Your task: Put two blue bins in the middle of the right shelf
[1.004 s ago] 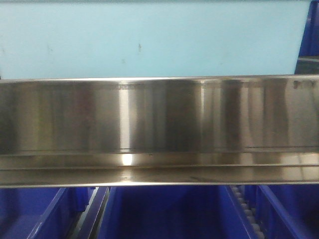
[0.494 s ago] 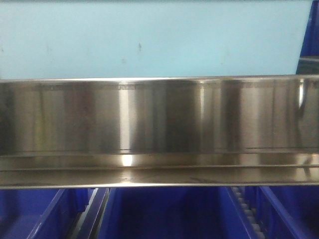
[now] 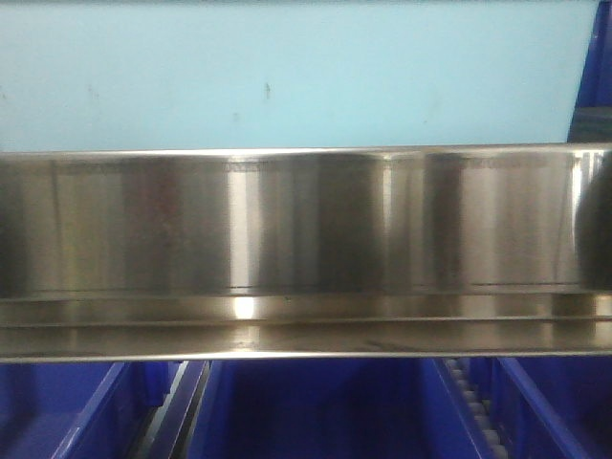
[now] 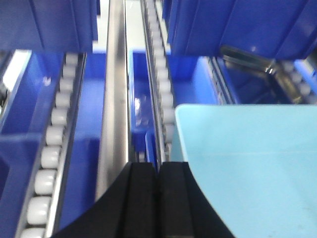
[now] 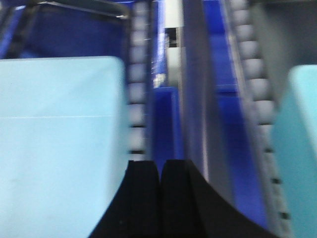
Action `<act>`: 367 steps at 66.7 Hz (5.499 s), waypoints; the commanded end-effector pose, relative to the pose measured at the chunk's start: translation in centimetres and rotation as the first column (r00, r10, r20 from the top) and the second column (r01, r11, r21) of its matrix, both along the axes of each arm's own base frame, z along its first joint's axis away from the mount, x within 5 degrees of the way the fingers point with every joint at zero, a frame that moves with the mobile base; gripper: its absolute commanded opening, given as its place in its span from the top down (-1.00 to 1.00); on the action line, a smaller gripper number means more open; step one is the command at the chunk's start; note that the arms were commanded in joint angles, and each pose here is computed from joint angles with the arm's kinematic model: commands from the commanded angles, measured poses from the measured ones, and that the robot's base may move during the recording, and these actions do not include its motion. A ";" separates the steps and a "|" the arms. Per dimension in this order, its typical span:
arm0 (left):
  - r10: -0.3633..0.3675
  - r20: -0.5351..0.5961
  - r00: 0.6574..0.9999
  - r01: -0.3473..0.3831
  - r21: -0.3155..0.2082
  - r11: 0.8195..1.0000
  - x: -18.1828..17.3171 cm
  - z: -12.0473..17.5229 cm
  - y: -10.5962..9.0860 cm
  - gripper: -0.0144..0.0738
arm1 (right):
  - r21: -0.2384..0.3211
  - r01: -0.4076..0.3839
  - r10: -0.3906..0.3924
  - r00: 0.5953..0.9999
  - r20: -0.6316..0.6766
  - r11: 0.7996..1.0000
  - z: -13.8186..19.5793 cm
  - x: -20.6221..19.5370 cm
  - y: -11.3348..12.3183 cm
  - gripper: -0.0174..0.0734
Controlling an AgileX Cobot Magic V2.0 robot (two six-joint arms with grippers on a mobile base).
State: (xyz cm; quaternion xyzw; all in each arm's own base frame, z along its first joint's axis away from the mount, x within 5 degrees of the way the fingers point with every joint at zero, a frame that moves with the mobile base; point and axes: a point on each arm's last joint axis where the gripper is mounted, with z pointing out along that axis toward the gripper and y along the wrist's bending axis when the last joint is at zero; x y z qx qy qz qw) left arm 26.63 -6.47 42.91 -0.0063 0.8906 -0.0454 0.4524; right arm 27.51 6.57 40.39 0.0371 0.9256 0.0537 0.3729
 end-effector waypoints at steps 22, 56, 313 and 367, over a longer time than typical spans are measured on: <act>-0.079 -0.119 0.990 0.082 0.021 0.996 2.2 -1.8 -4.6 0.72 | -0.033 -0.030 0.028 0.997 -0.074 0.999 -1.4 3.1 2.3 0.80; 0.000 -0.234 0.972 0.018 0.076 0.997 4.7 -5.4 -5.5 0.12 | -0.052 -0.035 0.025 0.982 -0.187 0.998 -5.2 5.7 3.3 0.01; 0.001 0.199 0.980 -0.009 0.036 0.999 -0.7 6.0 -3.6 0.92 | -0.006 -0.028 0.028 0.940 0.339 1.000 7.4 0.4 0.9 0.97; 0.001 0.199 0.980 -0.009 0.036 0.999 -0.7 6.0 -3.6 0.92 | 0.019 -0.065 0.048 0.882 0.469 0.998 8.6 0.8 1.3 0.97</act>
